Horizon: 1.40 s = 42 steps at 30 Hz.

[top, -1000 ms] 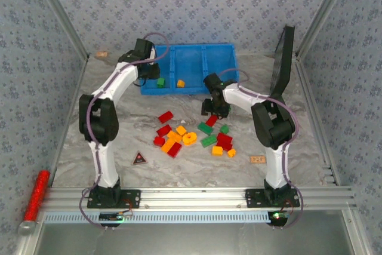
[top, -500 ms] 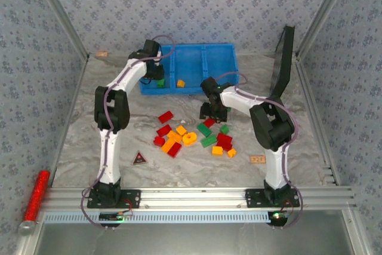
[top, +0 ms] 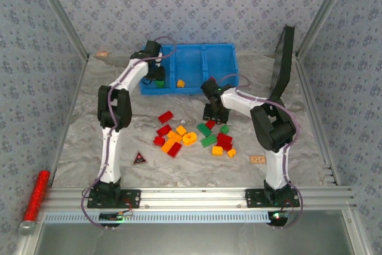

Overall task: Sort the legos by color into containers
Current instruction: Place the lego in the container, then pick up the lego from the center of the table, then place the lego in the container.

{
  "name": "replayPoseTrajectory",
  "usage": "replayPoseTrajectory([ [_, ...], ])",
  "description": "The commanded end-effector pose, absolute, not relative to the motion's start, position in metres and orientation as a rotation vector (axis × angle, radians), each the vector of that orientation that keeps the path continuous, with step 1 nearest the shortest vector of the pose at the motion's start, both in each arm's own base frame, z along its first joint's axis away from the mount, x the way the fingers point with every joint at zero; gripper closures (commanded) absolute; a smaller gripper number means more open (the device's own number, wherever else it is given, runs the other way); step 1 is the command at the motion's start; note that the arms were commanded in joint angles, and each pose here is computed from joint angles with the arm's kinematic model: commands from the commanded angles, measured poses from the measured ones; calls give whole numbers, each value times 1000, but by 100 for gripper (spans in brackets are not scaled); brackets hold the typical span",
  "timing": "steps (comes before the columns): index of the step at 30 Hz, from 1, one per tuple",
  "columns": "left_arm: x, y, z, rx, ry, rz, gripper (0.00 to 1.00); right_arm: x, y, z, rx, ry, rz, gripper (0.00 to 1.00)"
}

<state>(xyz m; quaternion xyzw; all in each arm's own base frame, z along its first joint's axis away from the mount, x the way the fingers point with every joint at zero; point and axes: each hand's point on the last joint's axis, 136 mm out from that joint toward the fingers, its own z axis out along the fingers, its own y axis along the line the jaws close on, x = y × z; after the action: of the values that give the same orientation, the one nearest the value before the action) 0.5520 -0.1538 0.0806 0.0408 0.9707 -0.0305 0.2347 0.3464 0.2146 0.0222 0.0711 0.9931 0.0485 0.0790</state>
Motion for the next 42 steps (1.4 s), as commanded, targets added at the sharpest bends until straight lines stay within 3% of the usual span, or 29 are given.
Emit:
replayPoseTrajectory([
  [1, 544, -151, 76, 138, 2704, -62, 57, 330, 217, 3, 220, 3053, 108, 50],
  [11, 536, -163, 144, 201, 2590, -141, 48, 331, 211, 2, 179, 3034, 50, 70],
  [19, 489, -177, 211, 271, 2531, -277, 45, 349, 202, 44, 21, 2909, -9, 77],
  [24, 426, -197, 194, 268, 2631, -379, 44, 367, 194, 92, -76, 2783, -47, 78],
  [32, 335, -266, 160, 0, 2762, -694, 43, 422, 175, 155, -174, 2542, -91, 79],
  [38, 297, -318, 144, -184, 2840, -795, 42, 482, 166, 168, -142, 2423, -3, 80],
  [42, 284, -329, 129, -298, 2917, -711, 42, 515, 172, 159, -193, 2385, 36, 80],
])
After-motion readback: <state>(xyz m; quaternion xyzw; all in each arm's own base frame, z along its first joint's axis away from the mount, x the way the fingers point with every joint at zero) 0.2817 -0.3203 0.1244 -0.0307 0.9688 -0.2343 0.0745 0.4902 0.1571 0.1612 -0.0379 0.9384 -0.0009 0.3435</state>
